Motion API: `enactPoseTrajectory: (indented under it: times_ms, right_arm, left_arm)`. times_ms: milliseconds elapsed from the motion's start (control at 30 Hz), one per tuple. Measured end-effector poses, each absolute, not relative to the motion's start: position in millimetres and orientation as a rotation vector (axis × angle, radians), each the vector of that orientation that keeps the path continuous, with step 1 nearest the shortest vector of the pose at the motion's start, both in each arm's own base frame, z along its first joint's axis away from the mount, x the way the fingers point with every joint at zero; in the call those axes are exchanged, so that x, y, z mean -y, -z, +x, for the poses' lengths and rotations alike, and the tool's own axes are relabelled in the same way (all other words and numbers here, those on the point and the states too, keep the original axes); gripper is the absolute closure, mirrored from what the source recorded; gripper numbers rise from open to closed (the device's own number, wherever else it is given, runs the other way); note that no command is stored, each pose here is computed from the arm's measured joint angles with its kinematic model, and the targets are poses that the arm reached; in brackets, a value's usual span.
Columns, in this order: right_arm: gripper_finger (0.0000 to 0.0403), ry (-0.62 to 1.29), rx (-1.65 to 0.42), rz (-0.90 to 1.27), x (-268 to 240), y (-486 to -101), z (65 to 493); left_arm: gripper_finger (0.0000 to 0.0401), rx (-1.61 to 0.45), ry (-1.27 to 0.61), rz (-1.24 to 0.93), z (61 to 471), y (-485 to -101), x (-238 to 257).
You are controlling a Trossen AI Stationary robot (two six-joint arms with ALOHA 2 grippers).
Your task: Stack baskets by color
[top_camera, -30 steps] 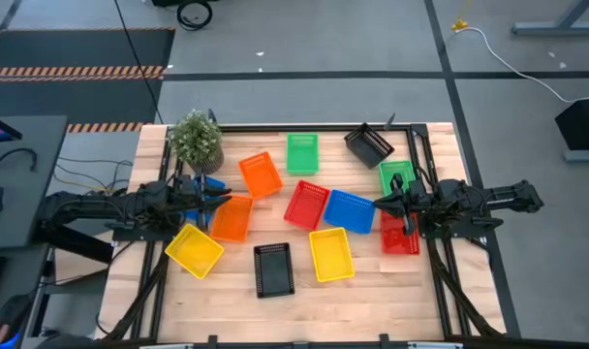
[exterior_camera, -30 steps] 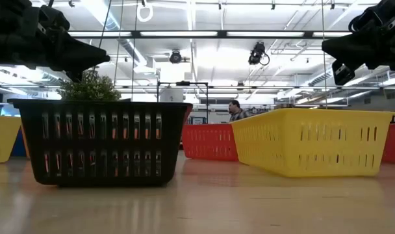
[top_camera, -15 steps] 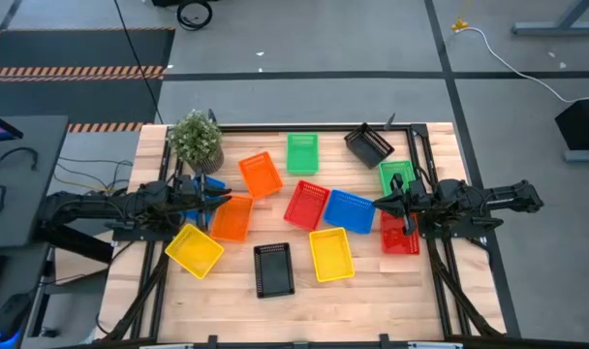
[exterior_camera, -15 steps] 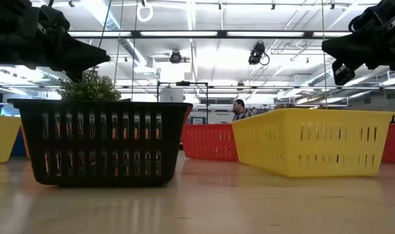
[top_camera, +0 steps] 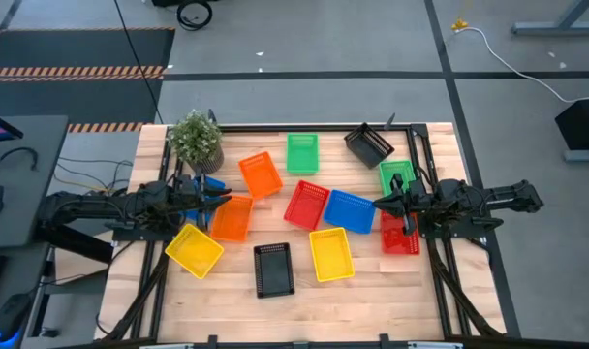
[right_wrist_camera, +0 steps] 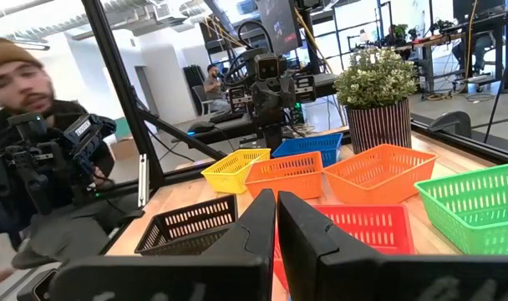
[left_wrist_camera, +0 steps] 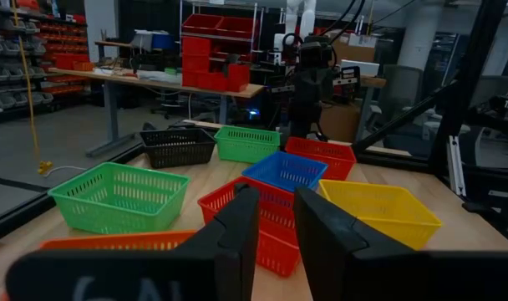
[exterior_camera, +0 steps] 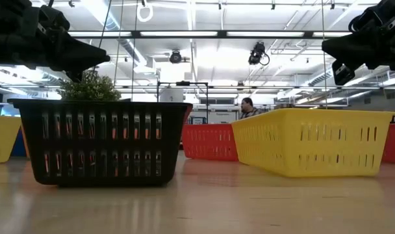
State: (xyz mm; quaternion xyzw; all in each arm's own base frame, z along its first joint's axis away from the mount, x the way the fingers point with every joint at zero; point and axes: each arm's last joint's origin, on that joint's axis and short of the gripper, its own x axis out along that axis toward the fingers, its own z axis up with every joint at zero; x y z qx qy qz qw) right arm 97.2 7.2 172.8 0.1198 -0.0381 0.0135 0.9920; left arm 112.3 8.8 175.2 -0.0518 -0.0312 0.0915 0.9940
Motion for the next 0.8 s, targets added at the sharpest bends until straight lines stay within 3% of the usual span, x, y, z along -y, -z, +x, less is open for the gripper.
enactPoseTrajectory:
  times_ms: [800]
  right_arm:
    - [0.0381,-0.027,0.076,0.241,-7.2,-172.8,97.2]
  left_arm:
    - [0.0311,0.062,-0.183,-0.104,112.3,-175.2,-8.9]
